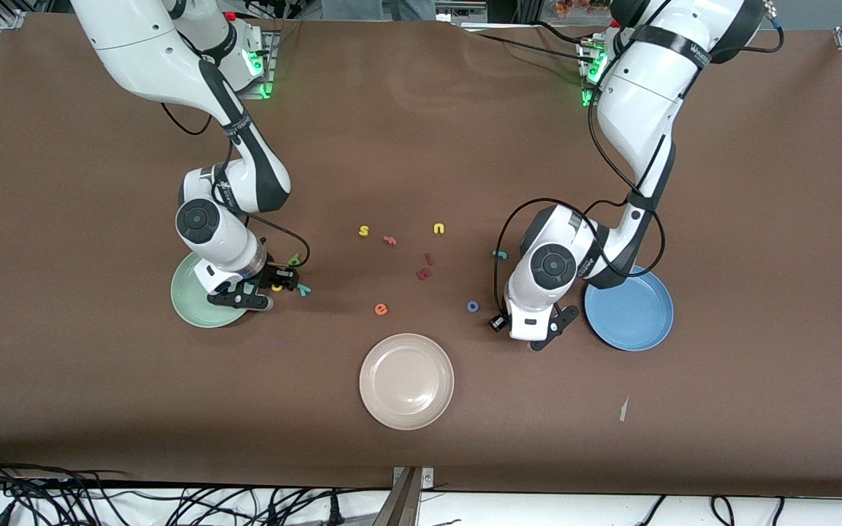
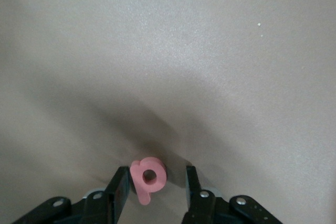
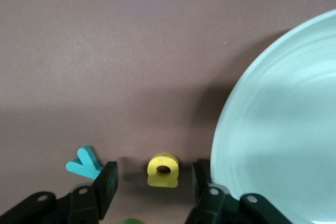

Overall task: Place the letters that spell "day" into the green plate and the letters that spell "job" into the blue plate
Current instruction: 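Close the left gripper on pink p while the right gripper grasps yellow a, then drop pink p on the blue plate while the right gripper drops a on green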

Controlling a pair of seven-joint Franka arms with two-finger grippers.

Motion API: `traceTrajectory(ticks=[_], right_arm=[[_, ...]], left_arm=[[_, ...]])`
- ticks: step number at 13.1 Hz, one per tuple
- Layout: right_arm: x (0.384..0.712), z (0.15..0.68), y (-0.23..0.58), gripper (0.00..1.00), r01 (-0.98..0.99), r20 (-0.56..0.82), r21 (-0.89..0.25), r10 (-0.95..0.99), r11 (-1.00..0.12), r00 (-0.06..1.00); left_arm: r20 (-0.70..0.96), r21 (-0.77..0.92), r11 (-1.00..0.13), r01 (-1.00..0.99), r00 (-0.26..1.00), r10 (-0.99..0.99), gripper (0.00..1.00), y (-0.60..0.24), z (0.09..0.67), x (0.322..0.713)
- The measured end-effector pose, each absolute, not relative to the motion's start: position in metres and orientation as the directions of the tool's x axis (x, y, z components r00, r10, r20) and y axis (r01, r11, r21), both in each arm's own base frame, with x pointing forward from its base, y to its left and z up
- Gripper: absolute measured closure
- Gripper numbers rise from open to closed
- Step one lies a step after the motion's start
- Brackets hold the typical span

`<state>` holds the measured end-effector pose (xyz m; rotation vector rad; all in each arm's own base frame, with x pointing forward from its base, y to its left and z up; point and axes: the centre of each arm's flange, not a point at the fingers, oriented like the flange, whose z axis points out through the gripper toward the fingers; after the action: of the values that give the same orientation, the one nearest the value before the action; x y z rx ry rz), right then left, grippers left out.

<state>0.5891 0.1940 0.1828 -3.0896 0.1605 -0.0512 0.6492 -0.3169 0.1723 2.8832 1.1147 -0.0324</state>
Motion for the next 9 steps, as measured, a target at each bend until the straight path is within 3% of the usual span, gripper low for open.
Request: traceTrajectory(ticks=[1, 2, 4, 9], right_arm=[[0.5882, 0.1821, 0.1943, 0.41, -0.102, 0.029, -0.048, -0.103, -0.994, 0.994], [0.5877, 0.1816, 0.1945, 0.42, -0.102, 0.028, -0.048, -0.103, -0.994, 0.994], [0.5872, 0.1812, 0.1948, 0.46, -0.101, 0.031, -0.049, -0.102, -0.994, 0.994], [0.5849, 0.1784, 0.194, 0.59, -0.1, 0.038, -0.05, -0.102, -0.994, 0.994]], left_arm=[[-0.036, 0.036, -0.741, 0.671, 0.741, 0.67, 0.57, -0.3162, 0.1728, 0.6481], [-0.035, 0.035, -0.741, 0.67, 0.742, 0.669, 0.57, -0.3163, 0.1728, 0.6476], [-0.034, 0.034, -0.743, 0.669, 0.744, 0.668, 0.71, -0.3161, 0.1748, 0.6471], [-0.032, 0.033, -0.775, 0.631, 0.776, 0.63, 0.71, -0.3161, 0.1758, 0.6467]])
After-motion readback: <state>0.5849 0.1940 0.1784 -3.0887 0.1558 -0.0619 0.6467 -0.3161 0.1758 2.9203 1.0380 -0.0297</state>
